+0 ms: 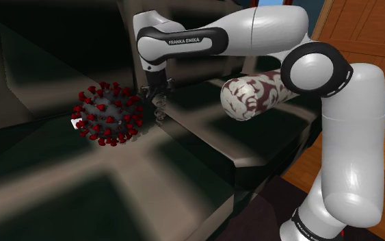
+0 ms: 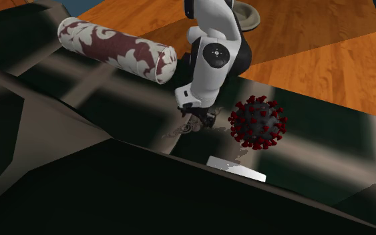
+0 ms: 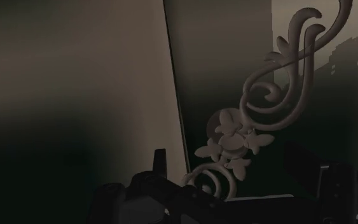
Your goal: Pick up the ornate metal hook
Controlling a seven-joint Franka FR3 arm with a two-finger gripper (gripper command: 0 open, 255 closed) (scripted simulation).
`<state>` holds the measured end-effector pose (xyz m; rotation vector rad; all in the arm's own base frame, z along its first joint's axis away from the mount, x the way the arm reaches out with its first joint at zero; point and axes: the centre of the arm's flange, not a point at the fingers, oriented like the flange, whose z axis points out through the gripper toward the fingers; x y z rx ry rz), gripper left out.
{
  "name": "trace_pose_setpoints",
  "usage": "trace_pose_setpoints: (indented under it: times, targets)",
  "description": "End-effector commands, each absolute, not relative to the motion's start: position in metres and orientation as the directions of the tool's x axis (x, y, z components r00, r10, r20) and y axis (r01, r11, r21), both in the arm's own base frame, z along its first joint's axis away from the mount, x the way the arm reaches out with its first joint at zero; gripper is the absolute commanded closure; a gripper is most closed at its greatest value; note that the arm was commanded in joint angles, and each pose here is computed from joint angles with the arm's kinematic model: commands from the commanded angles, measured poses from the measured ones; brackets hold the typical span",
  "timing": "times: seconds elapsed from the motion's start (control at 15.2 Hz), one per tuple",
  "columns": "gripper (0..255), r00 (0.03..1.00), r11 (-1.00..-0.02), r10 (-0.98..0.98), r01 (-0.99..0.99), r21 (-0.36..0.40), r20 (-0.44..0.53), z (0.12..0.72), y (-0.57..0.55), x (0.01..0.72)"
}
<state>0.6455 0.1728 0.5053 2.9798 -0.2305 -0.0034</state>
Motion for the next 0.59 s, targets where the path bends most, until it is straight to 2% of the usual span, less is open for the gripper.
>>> trace_pose_setpoints:
  times: [0.0, 0.4, 0.46, 0.53]
  targets:
    - [0, 0.988, -0.976, -0.153, -0.153, 0.152, 0.011, 0.495, 0.174, 0.648]
    - [0, 0.988, -0.976, -0.153, -0.153, 0.152, 0.011, 0.471, 0.174, 0.648]
    - [255, 0.988, -0.976, -0.153, -0.153, 0.152, 0.011, 0.472, 0.174, 0.648]
    - [255, 0.988, -0.976, -0.153, -0.153, 0.152, 0.011, 0.472, 0.174, 0.648]
